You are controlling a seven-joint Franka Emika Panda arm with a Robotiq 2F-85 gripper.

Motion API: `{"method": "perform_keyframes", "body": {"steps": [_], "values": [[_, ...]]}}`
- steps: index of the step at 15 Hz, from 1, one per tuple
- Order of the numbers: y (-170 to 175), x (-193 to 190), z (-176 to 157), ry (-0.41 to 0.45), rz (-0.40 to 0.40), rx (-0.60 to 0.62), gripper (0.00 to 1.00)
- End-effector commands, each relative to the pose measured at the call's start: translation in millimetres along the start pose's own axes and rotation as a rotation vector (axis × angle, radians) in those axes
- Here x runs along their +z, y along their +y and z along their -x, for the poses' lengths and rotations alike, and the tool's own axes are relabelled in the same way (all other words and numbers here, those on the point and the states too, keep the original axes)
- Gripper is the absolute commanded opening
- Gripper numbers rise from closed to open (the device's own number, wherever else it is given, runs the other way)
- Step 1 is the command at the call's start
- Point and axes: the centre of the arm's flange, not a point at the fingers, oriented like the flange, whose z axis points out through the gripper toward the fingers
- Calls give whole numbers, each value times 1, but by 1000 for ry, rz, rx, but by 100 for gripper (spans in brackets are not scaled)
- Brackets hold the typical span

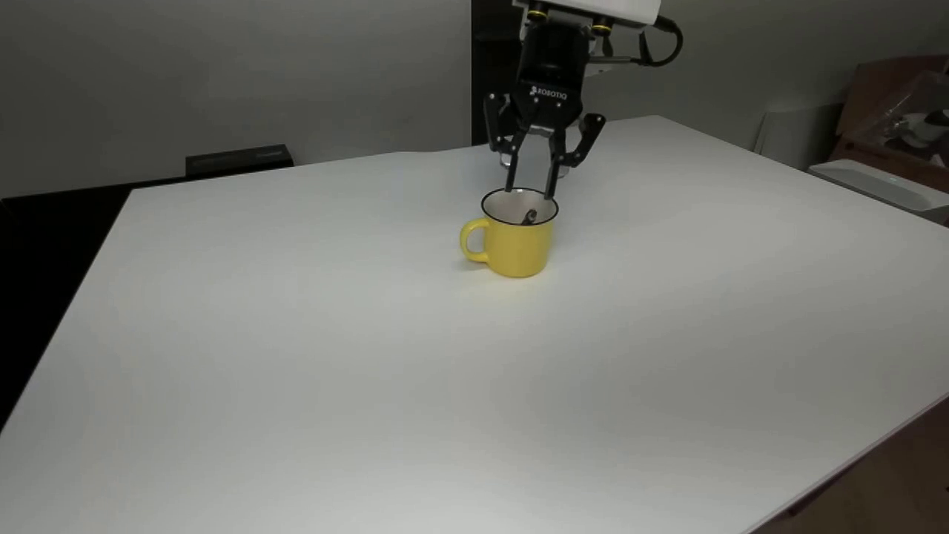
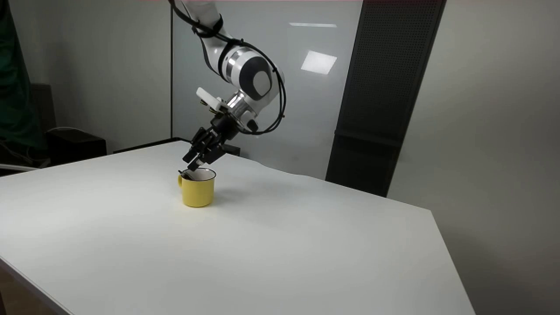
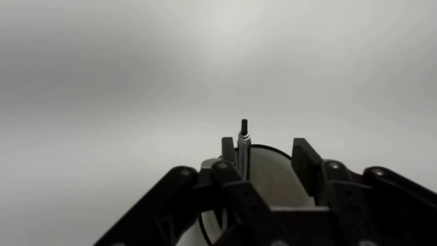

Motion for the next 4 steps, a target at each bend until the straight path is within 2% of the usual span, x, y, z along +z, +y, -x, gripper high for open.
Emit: {"method": "perform_keyframes", "body": {"steps": [1,4], "values": [[-4,-10,1,5,-36,43,79],[-11,-11,15,53,-22,1,98]]}}
